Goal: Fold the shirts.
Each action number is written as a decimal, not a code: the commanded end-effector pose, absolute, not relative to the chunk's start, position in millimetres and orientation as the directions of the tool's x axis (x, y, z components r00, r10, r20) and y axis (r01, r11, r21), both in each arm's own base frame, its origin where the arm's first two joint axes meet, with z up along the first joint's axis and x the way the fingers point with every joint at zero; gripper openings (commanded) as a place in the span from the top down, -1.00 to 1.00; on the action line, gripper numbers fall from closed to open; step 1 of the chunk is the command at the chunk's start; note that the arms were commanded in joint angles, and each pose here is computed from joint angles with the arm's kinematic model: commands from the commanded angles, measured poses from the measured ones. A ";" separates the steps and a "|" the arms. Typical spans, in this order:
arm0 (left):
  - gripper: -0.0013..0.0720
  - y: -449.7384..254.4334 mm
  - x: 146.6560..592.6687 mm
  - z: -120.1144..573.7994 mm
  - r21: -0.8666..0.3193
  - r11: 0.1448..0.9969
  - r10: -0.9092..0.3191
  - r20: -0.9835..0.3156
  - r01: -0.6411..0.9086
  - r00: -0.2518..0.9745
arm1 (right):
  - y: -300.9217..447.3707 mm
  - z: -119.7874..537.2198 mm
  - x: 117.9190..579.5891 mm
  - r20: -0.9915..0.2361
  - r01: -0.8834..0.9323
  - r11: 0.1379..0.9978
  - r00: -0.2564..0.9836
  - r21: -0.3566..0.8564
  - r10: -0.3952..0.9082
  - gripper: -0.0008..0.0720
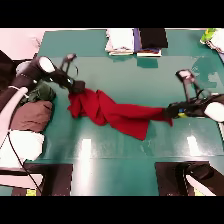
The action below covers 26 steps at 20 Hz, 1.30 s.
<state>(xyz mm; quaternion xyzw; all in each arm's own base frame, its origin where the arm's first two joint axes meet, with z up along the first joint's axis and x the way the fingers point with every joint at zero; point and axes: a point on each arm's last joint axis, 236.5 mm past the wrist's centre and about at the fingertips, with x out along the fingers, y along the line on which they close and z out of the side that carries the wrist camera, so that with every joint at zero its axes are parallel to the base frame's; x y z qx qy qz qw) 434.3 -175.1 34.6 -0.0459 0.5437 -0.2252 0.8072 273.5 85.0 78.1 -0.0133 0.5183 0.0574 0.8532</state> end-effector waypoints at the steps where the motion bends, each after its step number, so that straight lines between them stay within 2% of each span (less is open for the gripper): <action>1: 0.89 -153.9 453.4 155.1 -0.150 0.909 -0.359 -0.756 0.388 0.548 | 67.1 152.1 298.2 -0.799 -0.096 0.995 0.598 0.009 0.065 0.91; 4: 0.89 -125.2 424.9 303.3 0.009 0.927 -0.315 -0.526 0.375 0.790 | 37.4 261.5 310.2 -0.631 -0.049 0.999 0.774 0.003 0.040 0.92; 8: 0.89 -103.6 337.7 422.8 0.067 0.932 -0.327 -0.262 0.355 0.908 | -1.6 383.5 286.6 -0.389 0.032 0.999 0.920 -0.015 -0.036 0.92; 11: 0.89 -93.3 287.1 456.2 0.083 0.933 -0.334 -0.169 0.351 0.928 | -21.3 436.4 261.9 -0.264 0.089 0.995 0.960 -0.035 -0.095 0.92; 14: 0.89 -95.2 254.9 477.2 0.072 0.923 -0.370 -0.094 0.377 0.924 | -39.3 474.2 241.1 -0.167 0.159 0.986 0.972 -0.046 -0.164 0.92; 18: 0.89 -113.6 241.4 494.4 0.027 0.891 -0.453 -0.026 0.453 0.891 | -54.7 489.6 243.0 -0.176 0.211 0.974 0.959 -0.088 -0.223 0.92; 20: 0.89 -118.2 259.7 478.7 0.014 0.889 -0.455 -0.081 0.457 0.887 | -44.6 481.0 269.9 -0.216 0.155 0.985 0.962 -0.073 -0.167 0.92; 22: 0.89 -126.3 293.6 428.0 -0.013 0.886 -0.452 -0.250 0.464 0.856 | -31.9 441.2 314.7 -0.332 0.079 0.996 0.939 -0.040 -0.088 0.92; 23: 0.89 -131.1 311.6 391.5 -0.035 0.883 -0.448 -0.358 0.468 0.819 | -26.5 408.8 340.3 -0.414 0.047 0.999 0.909 -0.017 -0.050 0.92; 26: 0.89 -143.3 362.9 245.3 -0.132 0.885 -0.408 -0.683 0.447 0.606 | -14.7 294.3 408.9 -0.660 -0.004 1.000 0.751 0.020 0.016 0.92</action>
